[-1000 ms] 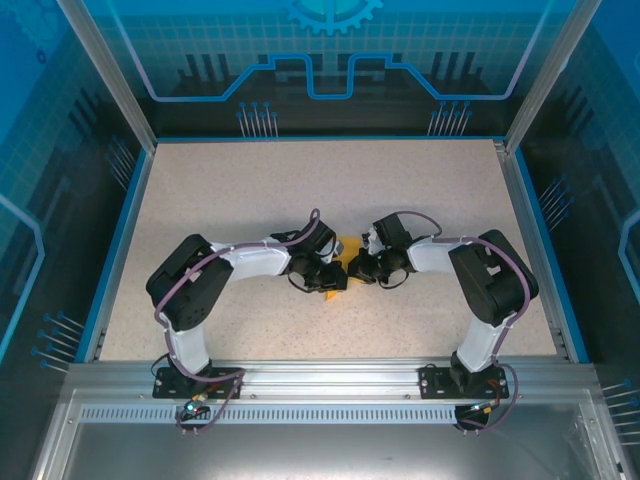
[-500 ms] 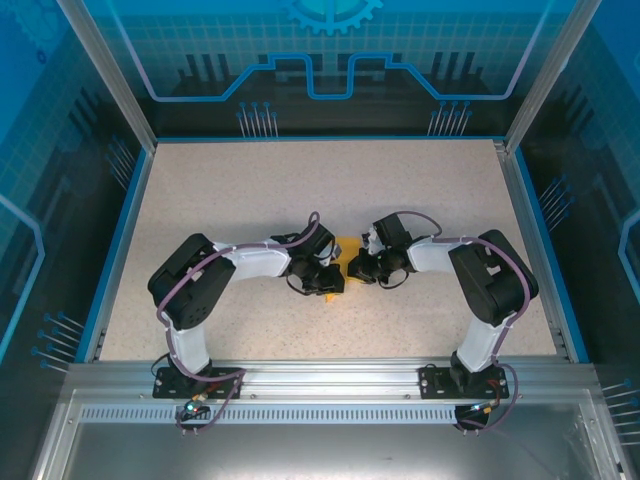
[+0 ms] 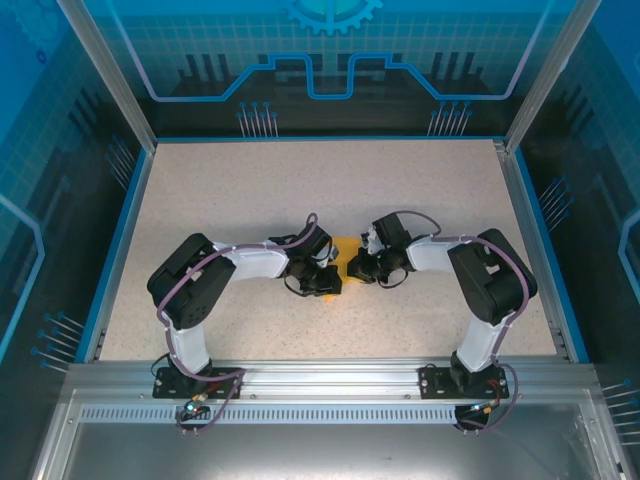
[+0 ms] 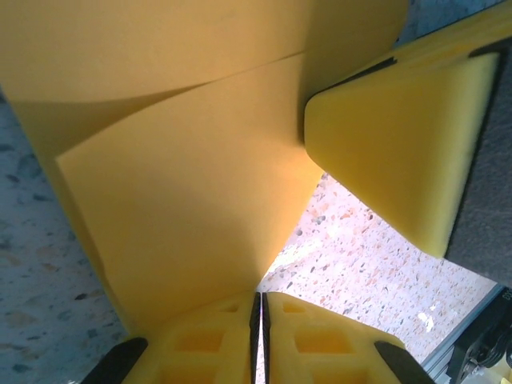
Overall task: Fold a paper plane with a square sheet of paper (pick it up from the middle)
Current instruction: Third fold the triangle at the center of the table.
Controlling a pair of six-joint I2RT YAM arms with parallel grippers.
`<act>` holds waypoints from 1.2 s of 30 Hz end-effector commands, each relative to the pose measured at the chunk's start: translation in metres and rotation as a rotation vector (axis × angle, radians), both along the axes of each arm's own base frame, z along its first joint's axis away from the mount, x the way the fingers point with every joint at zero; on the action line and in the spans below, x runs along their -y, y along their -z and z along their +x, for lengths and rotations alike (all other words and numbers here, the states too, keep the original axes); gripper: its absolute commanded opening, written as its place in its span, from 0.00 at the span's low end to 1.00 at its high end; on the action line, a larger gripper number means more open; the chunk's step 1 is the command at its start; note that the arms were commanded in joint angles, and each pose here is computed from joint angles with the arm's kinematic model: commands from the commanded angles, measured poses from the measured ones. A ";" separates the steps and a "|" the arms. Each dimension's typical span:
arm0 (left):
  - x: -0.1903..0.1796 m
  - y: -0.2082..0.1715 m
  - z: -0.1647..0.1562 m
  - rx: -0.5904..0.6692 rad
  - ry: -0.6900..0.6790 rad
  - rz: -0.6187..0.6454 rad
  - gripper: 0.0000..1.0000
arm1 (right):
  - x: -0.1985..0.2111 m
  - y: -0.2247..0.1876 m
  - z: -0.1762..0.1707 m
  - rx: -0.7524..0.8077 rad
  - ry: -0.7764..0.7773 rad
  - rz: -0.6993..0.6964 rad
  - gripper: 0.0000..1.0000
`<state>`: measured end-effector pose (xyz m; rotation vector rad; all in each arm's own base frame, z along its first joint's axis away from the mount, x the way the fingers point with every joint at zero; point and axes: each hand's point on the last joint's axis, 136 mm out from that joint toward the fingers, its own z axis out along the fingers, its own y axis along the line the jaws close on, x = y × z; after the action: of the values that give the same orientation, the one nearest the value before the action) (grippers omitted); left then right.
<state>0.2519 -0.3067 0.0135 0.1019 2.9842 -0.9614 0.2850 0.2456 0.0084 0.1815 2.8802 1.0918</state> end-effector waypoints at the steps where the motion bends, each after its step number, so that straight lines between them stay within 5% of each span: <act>1: -0.020 0.017 -0.014 -0.054 0.002 0.060 0.13 | 0.023 0.041 -0.022 -0.095 0.013 -0.164 0.09; 36: -0.043 0.023 -0.042 -0.153 0.020 0.051 0.15 | 0.031 0.042 -0.023 -0.101 0.020 -0.199 0.09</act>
<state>0.2439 -0.2951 0.0124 0.1160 2.9709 -1.0755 0.2848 0.2449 0.0083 0.1746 2.8873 1.0801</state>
